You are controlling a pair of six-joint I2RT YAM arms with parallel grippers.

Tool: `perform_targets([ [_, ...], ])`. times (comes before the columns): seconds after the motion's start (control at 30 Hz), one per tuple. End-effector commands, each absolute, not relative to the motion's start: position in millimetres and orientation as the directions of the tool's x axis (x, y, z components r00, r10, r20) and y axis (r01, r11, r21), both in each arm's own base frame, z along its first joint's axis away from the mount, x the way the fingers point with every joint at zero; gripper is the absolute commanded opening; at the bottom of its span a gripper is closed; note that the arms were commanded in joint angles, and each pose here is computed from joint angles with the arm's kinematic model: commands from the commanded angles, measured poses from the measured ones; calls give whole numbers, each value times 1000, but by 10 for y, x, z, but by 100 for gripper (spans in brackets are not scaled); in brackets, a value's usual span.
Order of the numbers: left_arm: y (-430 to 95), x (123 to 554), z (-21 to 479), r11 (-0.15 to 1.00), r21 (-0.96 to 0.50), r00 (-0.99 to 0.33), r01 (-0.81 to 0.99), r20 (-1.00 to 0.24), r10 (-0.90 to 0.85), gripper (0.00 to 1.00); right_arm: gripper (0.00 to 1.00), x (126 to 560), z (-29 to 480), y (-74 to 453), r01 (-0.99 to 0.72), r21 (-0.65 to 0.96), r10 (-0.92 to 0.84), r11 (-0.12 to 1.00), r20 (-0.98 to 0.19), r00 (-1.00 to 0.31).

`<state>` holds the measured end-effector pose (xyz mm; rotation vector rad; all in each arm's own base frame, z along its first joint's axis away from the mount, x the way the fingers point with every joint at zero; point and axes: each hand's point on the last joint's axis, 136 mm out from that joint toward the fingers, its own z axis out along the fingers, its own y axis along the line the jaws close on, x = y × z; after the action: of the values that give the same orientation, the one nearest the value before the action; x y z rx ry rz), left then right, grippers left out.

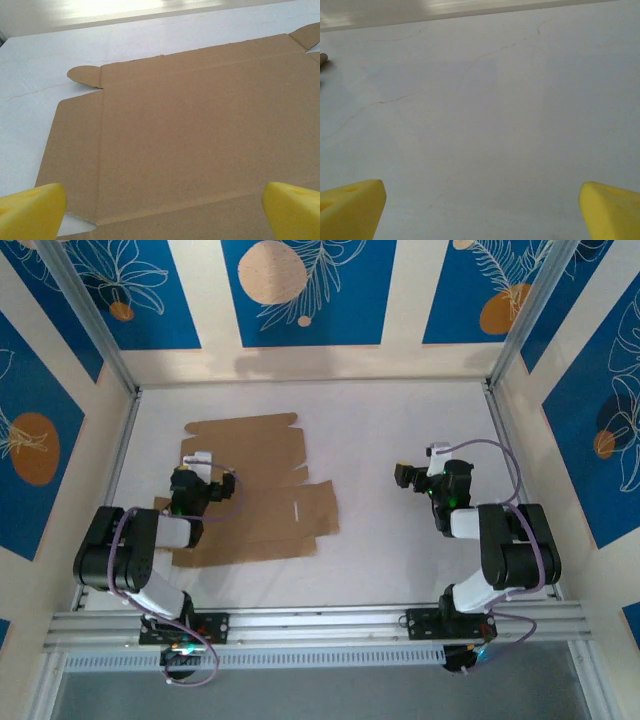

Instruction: Fold the paper box

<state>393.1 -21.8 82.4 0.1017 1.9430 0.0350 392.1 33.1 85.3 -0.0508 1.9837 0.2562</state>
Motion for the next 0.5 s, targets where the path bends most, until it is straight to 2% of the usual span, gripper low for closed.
perform_targets([
  [0.0,-197,3962,920,996,70,-327,55,-941,85,100,99,3955,937,331,-160,140,68,977,-917,-392],
  [0.47,-197,3959,918,996,70,-327,55,-941,85,100,99,3945,947,337,-194,169,81,966,-915,-394],
])
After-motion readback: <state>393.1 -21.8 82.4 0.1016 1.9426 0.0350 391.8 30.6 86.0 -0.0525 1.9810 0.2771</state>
